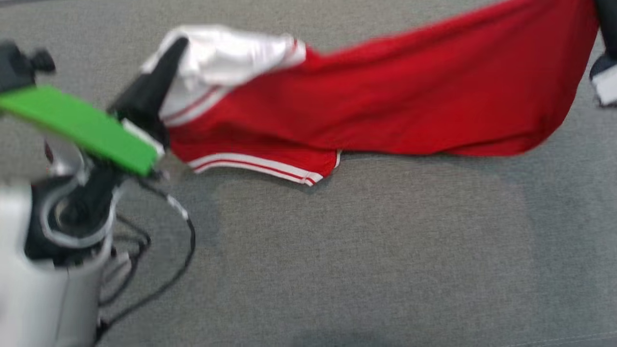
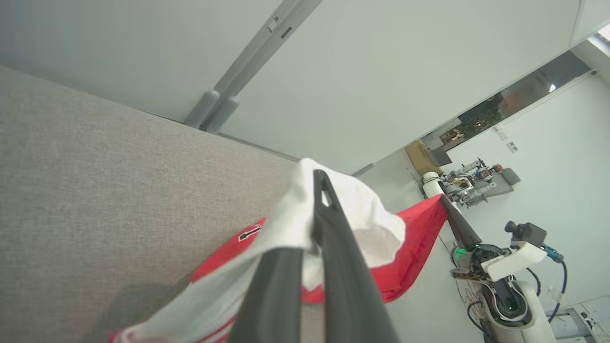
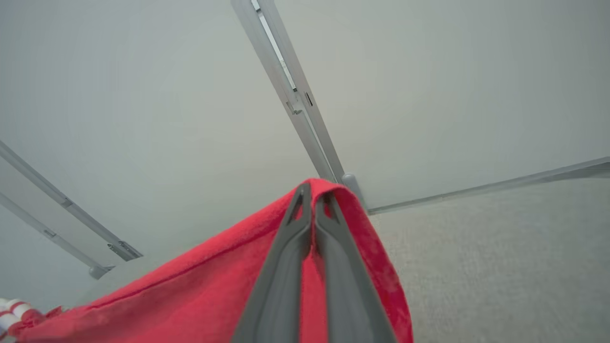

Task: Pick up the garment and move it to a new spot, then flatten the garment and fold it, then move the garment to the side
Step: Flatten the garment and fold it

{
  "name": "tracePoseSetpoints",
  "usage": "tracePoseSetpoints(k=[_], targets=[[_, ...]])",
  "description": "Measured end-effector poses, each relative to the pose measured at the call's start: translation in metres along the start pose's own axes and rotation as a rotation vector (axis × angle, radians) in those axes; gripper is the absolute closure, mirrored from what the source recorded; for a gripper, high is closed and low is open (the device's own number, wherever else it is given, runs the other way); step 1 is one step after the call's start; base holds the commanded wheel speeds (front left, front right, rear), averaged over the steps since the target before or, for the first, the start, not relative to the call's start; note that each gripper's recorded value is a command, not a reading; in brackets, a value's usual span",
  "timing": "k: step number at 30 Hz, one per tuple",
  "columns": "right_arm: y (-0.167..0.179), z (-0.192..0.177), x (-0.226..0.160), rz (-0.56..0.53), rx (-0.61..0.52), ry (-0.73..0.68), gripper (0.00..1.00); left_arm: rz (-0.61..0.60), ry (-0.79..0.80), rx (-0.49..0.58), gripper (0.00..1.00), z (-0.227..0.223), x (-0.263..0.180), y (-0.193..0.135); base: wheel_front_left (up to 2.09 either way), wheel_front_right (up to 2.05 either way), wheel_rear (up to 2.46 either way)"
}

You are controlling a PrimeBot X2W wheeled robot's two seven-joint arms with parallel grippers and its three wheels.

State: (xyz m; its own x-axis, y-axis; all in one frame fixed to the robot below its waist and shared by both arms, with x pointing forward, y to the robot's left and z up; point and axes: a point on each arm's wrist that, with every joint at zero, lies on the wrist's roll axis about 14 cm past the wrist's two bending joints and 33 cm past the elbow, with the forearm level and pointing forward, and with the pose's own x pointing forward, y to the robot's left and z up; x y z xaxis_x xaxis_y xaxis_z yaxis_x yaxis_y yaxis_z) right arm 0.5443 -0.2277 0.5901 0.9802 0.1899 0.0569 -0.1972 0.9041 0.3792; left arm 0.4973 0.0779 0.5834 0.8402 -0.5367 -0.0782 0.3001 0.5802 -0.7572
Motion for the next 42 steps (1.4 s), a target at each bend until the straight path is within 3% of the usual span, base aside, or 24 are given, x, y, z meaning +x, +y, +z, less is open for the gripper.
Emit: tracePoseSetpoints(k=[5, 8, 12, 16, 21, 23, 29, 34, 42], targets=[[0.029, 0.014, 0.084, -0.002, 0.024, -0.055, 1.0, 0.13, -0.107, 0.001, 1.0, 0.069, 0.058, 0.032, 0.0, 0.0, 0.0], [0.048, 0.021, 0.109, 0.006, -0.004, -0.074, 1.0, 0.159, -0.178, 0.057, 1.0, 0.101, 0.072, 0.032, 0.0, 0.0, 0.0], [0.085, 0.089, 0.149, 0.038, 0.012, -0.288, 1.0, 0.077, -0.451, 0.173, 1.0, 0.188, 0.09, -0.012, 0.0, 0.0, 0.0], [0.082, 0.089, 0.173, 0.001, -0.042, -0.312, 1.0, 0.063, -0.539, 0.299, 1.0, 0.201, 0.111, -0.009, 0.0, 0.0, 0.0], [0.125, 0.172, 0.183, 0.095, -0.056, -0.56, 1.0, -0.205, -0.807, 0.379, 1.0, 0.259, 0.107, -0.095, 0.0, 0.0, 0.0], [0.127, 0.153, 0.195, 0.119, -0.063, -0.544, 1.0, -0.246, -0.826, 0.375, 1.0, 0.254, 0.118, -0.09, 0.0, 0.0, 0.0], [0.092, 0.02, 0.222, 0.097, -0.06, -0.296, 1.0, -0.121, -0.623, 0.375, 1.0, 0.177, 0.175, 0.004, 0.0, 0.0, 0.0], [0.042, -0.093, 0.196, 0.052, -0.096, -0.044, 1.0, -0.019, -0.404, 0.266, 1.0, 0.082, 0.187, 0.085, 0.0, 0.0, 0.0], [-0.003, -0.153, 0.121, 0.056, -0.111, 0.143, 1.0, 0.058, -0.282, 0.18, 1.0, 0.024, 0.134, 0.144, 0.0, 0.0, 0.0]])
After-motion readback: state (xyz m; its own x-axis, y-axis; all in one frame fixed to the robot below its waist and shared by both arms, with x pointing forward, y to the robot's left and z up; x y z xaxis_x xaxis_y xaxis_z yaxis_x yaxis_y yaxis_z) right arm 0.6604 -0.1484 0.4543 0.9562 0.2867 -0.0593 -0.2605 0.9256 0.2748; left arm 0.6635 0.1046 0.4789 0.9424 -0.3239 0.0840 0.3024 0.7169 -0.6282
